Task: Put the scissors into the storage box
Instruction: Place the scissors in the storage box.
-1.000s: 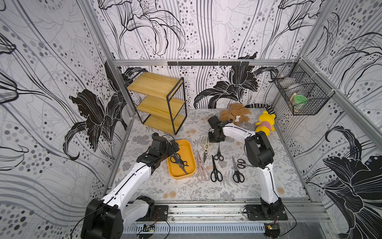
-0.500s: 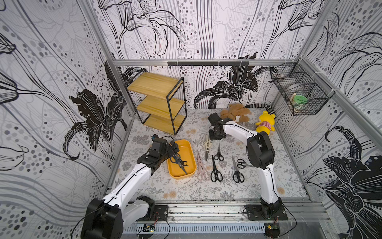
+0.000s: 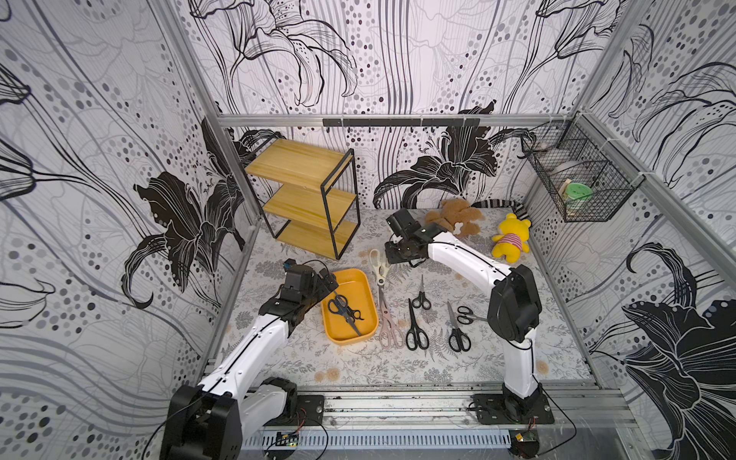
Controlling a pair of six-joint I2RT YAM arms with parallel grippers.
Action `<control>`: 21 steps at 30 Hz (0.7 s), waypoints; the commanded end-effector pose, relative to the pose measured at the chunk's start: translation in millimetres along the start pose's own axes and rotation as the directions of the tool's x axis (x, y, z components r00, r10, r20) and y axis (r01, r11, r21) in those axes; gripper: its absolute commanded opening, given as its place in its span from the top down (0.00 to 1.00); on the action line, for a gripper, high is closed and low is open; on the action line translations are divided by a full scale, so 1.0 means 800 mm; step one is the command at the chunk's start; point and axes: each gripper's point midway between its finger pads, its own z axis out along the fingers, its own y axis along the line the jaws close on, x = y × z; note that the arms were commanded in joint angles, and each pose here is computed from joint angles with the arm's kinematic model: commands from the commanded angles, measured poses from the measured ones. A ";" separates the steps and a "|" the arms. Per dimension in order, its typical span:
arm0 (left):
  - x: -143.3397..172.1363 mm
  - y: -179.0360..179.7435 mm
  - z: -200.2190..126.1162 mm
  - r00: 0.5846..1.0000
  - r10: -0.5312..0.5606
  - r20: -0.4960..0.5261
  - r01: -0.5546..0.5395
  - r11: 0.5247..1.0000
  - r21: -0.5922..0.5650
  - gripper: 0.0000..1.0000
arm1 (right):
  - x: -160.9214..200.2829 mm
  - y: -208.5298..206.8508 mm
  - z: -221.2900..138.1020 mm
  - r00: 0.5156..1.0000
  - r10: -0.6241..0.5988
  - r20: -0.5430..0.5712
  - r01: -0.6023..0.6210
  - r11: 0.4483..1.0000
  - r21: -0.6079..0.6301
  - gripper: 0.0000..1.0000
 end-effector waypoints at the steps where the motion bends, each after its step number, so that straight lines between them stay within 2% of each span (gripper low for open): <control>1: -0.012 0.014 -0.003 0.998 -0.042 0.036 0.042 0.999 0.009 0.03 | -0.009 0.054 -0.010 0.999 -0.011 0.040 0.013 0.998 -0.069 0.99; 11: -0.021 0.061 -0.005 0.981 -0.184 0.055 0.184 0.983 0.001 0.03 | 0.023 0.147 0.019 0.995 -0.090 0.031 0.093 0.989 -0.115 0.99; 21: -0.025 0.066 -0.012 0.982 -0.173 0.075 0.174 0.985 -0.004 0.03 | 0.071 0.159 0.067 0.992 -0.116 -0.057 0.110 0.989 -0.099 0.99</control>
